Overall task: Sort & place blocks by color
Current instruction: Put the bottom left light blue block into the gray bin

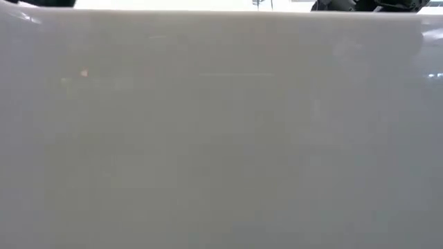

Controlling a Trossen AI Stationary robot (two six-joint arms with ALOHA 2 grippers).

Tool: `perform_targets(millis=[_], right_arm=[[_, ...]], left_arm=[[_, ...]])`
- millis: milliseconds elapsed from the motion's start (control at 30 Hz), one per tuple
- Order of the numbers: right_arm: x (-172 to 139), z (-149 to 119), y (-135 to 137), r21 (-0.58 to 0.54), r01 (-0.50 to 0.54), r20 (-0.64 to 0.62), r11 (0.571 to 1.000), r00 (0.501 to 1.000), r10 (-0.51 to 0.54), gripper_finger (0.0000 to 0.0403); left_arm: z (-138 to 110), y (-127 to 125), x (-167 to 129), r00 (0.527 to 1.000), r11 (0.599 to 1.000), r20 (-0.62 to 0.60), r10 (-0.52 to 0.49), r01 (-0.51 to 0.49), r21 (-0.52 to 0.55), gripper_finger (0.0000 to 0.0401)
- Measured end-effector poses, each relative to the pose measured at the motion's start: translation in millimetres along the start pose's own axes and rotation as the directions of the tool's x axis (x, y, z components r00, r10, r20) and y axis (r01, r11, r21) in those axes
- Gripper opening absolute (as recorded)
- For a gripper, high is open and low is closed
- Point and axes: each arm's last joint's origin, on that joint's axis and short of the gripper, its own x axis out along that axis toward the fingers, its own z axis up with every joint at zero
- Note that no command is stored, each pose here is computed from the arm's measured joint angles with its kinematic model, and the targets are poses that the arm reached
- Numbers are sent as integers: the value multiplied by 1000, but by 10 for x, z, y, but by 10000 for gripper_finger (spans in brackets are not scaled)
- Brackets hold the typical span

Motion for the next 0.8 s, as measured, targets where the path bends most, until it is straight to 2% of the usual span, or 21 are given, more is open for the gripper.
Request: perform_targets(millis=[167, 267, 367, 500, 800], right_arm=[[22, -91, -17, 24, 10, -14, 1000, 1000, -10, 308], [35, -161, -28, 59, 15, -34, 998, 999, -13, 308], [42, -202, -34, 91, 20, -47, 996, 999, -15, 308], [43, -198, -34, 103, 18, -40, 995, 999, -14, 308], [44, -151, -25, 106, 4, 11, 994, 1000, -5, 308]], left_arm=[[-364, 83, 24, 994, 986, -90, 59, -72, -152, 244], [-540, 151, 85, 987, 962, -116, 111, -136, -238, 244], [-665, 246, 213, 968, 931, -150, 199, -235, -280, 244], [-739, 367, 405, 930, 892, -187, 317, -359, -276, 244], [-805, 514, 669, 883, 849, -186, 430, -466, -251, 243]])
